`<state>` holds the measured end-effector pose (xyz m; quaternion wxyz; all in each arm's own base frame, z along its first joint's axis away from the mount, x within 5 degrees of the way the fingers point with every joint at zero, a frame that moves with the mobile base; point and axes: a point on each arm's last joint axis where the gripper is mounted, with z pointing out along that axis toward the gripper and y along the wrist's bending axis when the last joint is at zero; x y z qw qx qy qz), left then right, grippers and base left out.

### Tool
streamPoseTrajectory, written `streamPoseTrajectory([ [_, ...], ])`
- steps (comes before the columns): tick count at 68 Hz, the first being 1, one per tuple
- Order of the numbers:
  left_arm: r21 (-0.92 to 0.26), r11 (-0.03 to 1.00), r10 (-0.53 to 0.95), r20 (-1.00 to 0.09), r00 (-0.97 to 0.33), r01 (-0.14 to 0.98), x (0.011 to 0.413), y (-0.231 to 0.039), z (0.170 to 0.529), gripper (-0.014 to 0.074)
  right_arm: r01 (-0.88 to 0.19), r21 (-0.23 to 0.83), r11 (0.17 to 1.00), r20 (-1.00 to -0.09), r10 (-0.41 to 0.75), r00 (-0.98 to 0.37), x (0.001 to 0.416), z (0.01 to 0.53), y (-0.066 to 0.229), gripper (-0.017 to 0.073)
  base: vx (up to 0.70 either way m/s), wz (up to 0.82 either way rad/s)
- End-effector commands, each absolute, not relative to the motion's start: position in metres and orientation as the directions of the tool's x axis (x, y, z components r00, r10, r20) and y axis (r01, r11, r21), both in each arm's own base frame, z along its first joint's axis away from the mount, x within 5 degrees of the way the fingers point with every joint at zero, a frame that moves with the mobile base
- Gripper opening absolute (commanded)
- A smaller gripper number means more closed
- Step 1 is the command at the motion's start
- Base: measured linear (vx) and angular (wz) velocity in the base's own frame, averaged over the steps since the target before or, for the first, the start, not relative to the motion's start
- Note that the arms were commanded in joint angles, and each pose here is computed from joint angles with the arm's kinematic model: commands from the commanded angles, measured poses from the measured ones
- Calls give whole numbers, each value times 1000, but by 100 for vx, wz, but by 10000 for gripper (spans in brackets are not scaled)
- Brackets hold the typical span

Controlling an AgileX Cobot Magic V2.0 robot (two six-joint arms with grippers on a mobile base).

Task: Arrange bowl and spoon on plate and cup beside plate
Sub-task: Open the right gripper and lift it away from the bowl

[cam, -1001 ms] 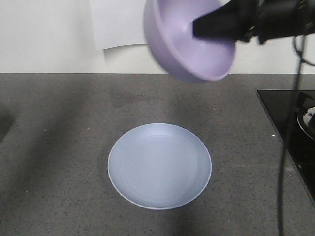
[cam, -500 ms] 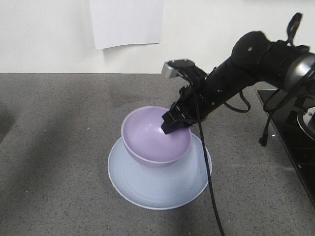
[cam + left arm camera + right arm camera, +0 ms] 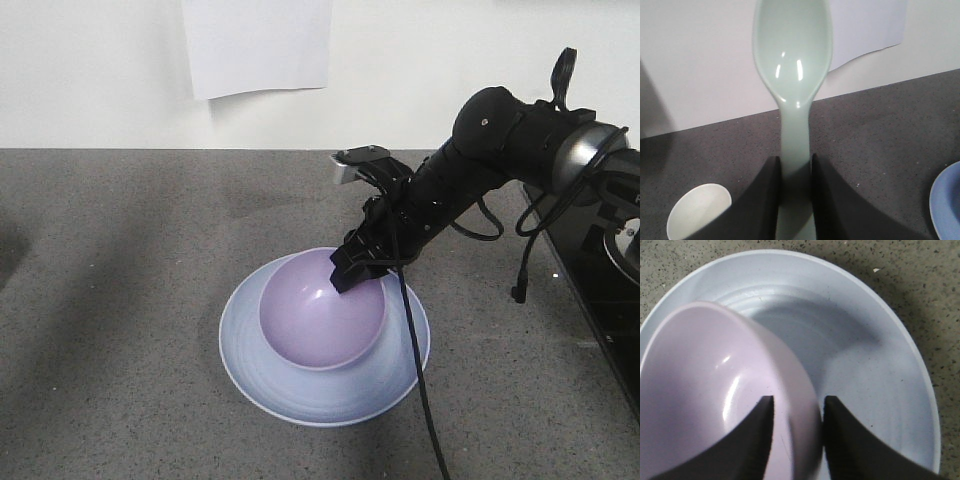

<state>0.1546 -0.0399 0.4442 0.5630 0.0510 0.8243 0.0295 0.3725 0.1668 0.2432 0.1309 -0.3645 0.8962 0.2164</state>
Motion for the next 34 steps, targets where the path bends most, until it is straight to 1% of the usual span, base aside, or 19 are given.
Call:
streamPoseTrajectory([
  [1,103,993,116,-956,-271,62,153,-39,458,-6,-720,262,642,-485,-558,-674,370,274,168,360,0,0],
  [8,103,993,116,-956,-271,62,153,-39,458,-6,-718,247,651,-507,-545,-668,373,275,168,420,0,0],
  [16,103,993,116,-956,-271,62,153,-39,458,-6,-718,218,661,-543,-529,-652,377,291,165,426,0,0],
  [20,103,993,116,-956,-270,62,153,-39,458,-6,-708,207,675,-576,-501,-646,379,308,162,426,0,0],
  [27,98,993,112,-956,-271,66,153,-40,458,-6,-691,170,702,-661,-439,-608,377,351,154,423,0,0],
  [34,78,993,98,-961,-259,86,153,-42,459,-6,-661,138,738,-741,-365,-563,367,400,138,400,0,0],
])
